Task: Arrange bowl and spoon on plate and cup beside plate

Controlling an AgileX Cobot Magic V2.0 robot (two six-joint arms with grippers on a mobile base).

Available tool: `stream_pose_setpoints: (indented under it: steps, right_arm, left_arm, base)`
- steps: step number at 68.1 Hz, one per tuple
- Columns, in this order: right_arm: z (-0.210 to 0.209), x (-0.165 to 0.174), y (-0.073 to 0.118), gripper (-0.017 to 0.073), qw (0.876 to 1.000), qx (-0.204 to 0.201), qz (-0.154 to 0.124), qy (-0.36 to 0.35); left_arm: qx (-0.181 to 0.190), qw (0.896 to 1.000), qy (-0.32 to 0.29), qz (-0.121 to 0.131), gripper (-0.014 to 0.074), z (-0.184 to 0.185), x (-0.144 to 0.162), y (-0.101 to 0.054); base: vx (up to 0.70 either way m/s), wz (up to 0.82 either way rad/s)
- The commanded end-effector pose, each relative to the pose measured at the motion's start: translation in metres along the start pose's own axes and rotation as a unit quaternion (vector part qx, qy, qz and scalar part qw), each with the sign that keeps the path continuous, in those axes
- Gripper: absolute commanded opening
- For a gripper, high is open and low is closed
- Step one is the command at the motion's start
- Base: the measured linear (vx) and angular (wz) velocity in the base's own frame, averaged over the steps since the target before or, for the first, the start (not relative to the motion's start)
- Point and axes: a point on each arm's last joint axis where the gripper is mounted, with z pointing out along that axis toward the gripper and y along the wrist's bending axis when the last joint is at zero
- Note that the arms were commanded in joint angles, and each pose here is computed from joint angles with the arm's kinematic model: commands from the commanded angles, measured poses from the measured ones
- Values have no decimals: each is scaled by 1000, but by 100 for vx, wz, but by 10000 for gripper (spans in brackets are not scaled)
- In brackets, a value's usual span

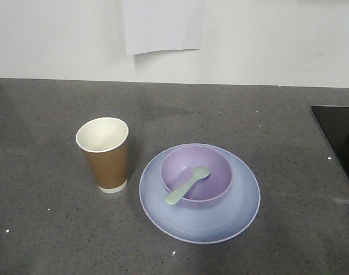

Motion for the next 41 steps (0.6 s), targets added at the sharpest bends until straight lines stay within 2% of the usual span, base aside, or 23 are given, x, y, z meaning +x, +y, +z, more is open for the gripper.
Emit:
stream_pose_setpoints:
  steps: [1, 17, 24, 28, 41]
  right_arm:
    - [-1, 1, -1, -5, 1000, 2, -19, -18]
    - [-3, 3, -1, -5, 1000, 3, -22, -11]
    - [-3, 3, -1, -5, 999, 3, -46, -11]
    - [-3, 3, -1, -5, 999, 3, -51, -11]
    - [-3, 3, -1, -5, 999, 3, -50, -11]
  left_arm:
    - [7, 1000, -28, -8, -7, 1, 3, 1]
    - [7, 1000, -28, -8, -7, 1, 3, 1]
    - [7, 1000, -28, -8, -7, 1, 3, 1]
    - [7, 1000, -28, -8, -7, 1, 3, 1]
    - [7, 1000, -28, -8, -7, 1, 3, 1]
  base:
    - [0, 0]
    - [0, 0]
    - [0, 0]
    - [0, 0]
    - [0, 0]
